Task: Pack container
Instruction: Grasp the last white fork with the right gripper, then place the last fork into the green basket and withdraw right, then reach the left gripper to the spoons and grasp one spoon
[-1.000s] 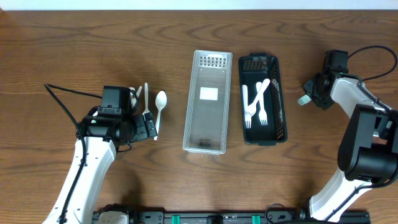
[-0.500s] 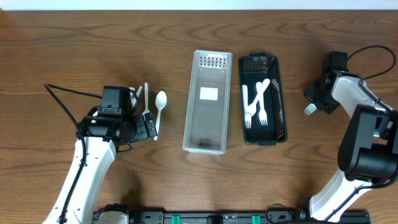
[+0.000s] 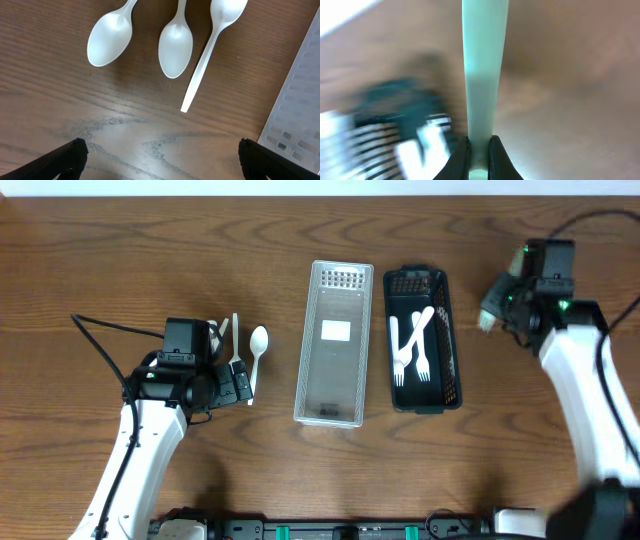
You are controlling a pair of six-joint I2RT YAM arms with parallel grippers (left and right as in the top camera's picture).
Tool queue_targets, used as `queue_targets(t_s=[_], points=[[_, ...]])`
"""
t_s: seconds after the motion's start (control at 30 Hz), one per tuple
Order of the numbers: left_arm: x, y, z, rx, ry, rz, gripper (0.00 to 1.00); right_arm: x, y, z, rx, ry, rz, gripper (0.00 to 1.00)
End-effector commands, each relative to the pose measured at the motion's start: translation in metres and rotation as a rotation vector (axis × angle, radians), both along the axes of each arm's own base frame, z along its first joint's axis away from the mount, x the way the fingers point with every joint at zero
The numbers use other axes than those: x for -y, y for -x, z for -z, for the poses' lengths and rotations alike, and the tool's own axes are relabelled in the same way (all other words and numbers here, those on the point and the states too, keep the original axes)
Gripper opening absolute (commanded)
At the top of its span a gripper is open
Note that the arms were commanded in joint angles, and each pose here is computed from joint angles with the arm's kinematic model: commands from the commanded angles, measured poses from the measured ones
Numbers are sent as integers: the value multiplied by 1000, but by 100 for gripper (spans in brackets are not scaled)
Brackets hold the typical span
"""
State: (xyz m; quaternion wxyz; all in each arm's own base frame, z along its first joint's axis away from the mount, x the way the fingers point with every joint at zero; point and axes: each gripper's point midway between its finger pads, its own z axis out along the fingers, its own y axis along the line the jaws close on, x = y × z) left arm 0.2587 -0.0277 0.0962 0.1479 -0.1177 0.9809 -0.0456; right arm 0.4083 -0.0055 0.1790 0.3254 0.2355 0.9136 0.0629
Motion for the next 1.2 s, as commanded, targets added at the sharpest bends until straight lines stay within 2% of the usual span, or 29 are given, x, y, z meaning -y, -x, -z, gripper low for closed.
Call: queue_targets(t_s=[0.0,0.1,0.33,0.37,0.4,0.43,0.47,0.5,0.57,0.7,0.87,1.0,1.17], points=[[0,-4,-5,12,2,5,98,-53,13,-32,67,30,-189,1],[0,-4,-5,12,1,5,98,-72,26,-15,0,89,-228,1],[0,-4,-5,12,2,6,98,-95,44,77,-241,117,-281,1],[0,-4,-5,12,2,6,98,-97,45,83,-257,114,-290,16],[0,-4,-5,12,2,6,98,-100,45,85,-262,111,-313,45],[0,-4,-5,12,1,5,98,-103,43,83,-251,114,-348,67],[0,-4,-5,12,1,5,98,-106,41,76,-227,120,-386,78],[0,-4,-5,12,2,5,99,-107,37,67,-200,127,-408,84],[0,-4,-5,12,1,5,98,-105,29,41,-131,139,-422,92],[0,-4,-5,12,1,5,98,-85,24,-28,24,133,-367,98],[5,-20,-11,78,43,-28,98,-40,46,-92,169,135,-249,99],[16,-13,-10,44,117,-41,98,-7,67,-109,184,144,-159,99],[15,-6,-7,13,113,-56,98,28,93,-98,98,142,-52,99]])
